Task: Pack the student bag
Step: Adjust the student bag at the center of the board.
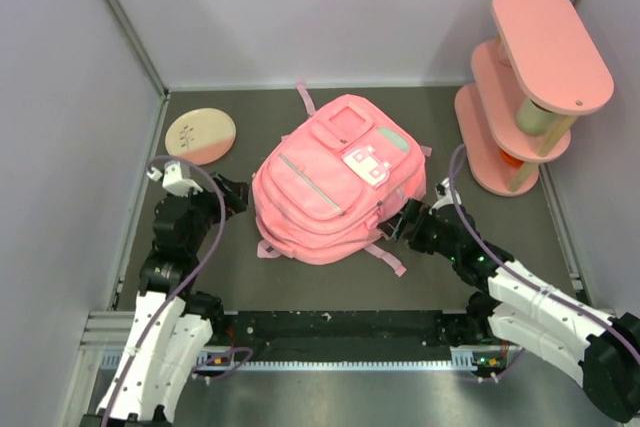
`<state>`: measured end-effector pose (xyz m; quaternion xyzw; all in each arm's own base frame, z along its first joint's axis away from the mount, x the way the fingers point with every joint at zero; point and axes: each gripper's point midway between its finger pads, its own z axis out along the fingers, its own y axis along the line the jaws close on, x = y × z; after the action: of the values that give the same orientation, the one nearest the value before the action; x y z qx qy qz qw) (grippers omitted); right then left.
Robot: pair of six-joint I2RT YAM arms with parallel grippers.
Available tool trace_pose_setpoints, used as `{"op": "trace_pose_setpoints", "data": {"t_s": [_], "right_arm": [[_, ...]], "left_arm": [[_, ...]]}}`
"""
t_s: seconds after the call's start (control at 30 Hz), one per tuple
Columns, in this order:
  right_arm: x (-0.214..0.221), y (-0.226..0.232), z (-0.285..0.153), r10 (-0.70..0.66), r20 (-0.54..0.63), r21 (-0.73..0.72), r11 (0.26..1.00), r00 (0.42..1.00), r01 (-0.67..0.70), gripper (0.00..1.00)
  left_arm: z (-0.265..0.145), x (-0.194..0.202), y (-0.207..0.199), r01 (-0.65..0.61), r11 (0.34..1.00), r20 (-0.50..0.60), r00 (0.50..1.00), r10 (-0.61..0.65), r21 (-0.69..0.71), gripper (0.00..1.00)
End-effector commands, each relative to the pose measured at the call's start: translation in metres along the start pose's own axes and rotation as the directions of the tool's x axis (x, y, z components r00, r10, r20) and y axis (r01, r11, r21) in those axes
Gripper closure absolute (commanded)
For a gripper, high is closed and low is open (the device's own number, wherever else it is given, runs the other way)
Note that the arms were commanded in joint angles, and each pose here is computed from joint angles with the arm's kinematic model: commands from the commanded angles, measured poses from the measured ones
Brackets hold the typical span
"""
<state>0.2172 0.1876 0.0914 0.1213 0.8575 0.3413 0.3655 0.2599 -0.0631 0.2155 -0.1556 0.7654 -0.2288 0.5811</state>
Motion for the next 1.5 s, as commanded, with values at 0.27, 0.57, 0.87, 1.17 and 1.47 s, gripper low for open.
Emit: {"op": "trace_pose_setpoints", "data": {"t_s": [0.27,0.57,0.87,1.17,1.47], "right_arm": [[0.006,0.024,-0.007,-0.026,-0.015,-0.067,0.997,1.0,0.025,0.01],[0.006,0.038,-0.002,0.016,-0.018,-0.11,0.994,1.0,-0.018,0.01],[-0.045,0.033,0.018,-0.135,0.07,0.093,0.987,0.988,0.129,0.01],[-0.046,0.072,0.069,-0.394,-0.15,-0.095,0.919,0.907,0.383,0.01],[-0.079,0.054,0.048,-0.408,-0.137,0.13,0.896,0.903,0.425,0.01]], "left_arm": [[0.093,-0.036,-0.003,-0.134,0.99,-0.115,0.985,0.128,-0.043,0.02],[0.148,-0.01,-0.01,-0.074,0.984,-0.15,0.984,0.099,0.164,0.01],[0.148,0.075,-0.021,0.223,0.918,-0.402,0.912,-0.078,0.327,0.01],[0.07,0.132,-0.03,0.307,0.888,-0.468,0.875,-0.122,0.343,0.01],[0.042,0.101,0.005,0.088,0.989,-0.306,0.951,-0.048,0.118,0.01]]}}
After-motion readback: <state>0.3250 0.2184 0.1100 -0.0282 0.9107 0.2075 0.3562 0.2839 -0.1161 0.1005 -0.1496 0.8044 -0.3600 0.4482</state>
